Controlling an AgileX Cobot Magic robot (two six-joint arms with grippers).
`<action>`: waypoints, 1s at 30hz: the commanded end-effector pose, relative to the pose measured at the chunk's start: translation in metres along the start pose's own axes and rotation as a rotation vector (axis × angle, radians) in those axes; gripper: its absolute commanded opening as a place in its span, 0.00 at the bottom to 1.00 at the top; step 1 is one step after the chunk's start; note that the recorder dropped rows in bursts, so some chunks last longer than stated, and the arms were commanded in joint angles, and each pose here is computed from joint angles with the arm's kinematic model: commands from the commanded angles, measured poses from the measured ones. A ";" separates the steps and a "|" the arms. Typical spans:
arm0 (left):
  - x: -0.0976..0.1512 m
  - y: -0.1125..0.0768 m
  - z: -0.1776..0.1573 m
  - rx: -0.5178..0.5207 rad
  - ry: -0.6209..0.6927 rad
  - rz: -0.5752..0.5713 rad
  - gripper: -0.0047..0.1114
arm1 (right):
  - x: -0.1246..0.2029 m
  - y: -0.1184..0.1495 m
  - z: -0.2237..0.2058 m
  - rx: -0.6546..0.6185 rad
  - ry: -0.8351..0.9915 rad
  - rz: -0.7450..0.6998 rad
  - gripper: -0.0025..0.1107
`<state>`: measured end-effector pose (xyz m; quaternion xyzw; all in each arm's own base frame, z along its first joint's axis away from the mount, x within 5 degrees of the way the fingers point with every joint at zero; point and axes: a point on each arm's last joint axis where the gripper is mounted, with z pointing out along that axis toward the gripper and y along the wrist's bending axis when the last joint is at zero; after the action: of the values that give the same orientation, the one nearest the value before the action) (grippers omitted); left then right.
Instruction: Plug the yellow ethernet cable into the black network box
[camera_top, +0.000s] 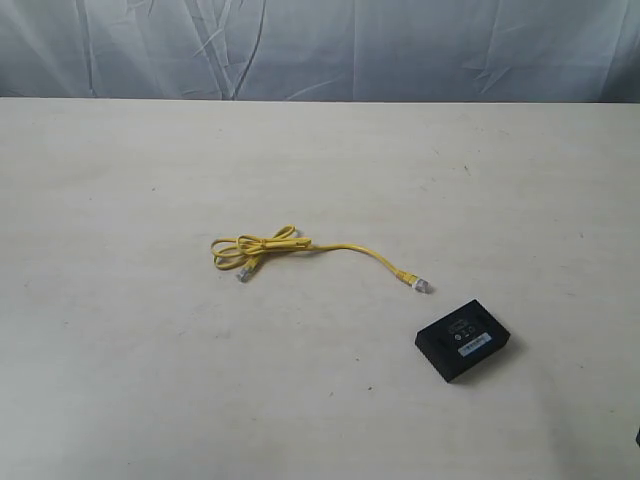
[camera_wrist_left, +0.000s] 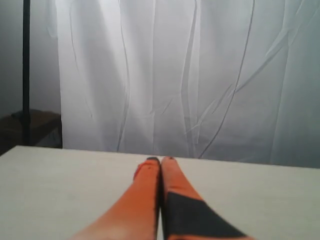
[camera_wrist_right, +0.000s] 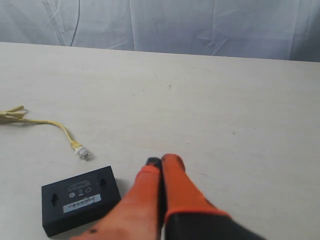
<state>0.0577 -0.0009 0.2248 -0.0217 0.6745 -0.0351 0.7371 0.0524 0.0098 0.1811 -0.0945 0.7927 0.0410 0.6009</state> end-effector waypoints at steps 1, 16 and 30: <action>-0.022 -0.003 0.013 0.003 0.123 0.020 0.04 | 0.000 0.000 0.000 0.004 -0.013 -0.001 0.02; -0.038 -0.022 0.116 0.267 0.837 0.230 0.04 | 0.000 0.000 0.000 0.004 -0.013 -0.001 0.02; -0.014 -0.099 0.172 0.669 0.936 0.368 0.04 | 0.000 0.000 0.000 0.004 -0.013 -0.001 0.02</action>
<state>0.2213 -0.0826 0.2590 0.3125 0.8880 -0.1142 0.3173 0.0524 0.0098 0.1811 -0.0945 0.7927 0.0410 0.6009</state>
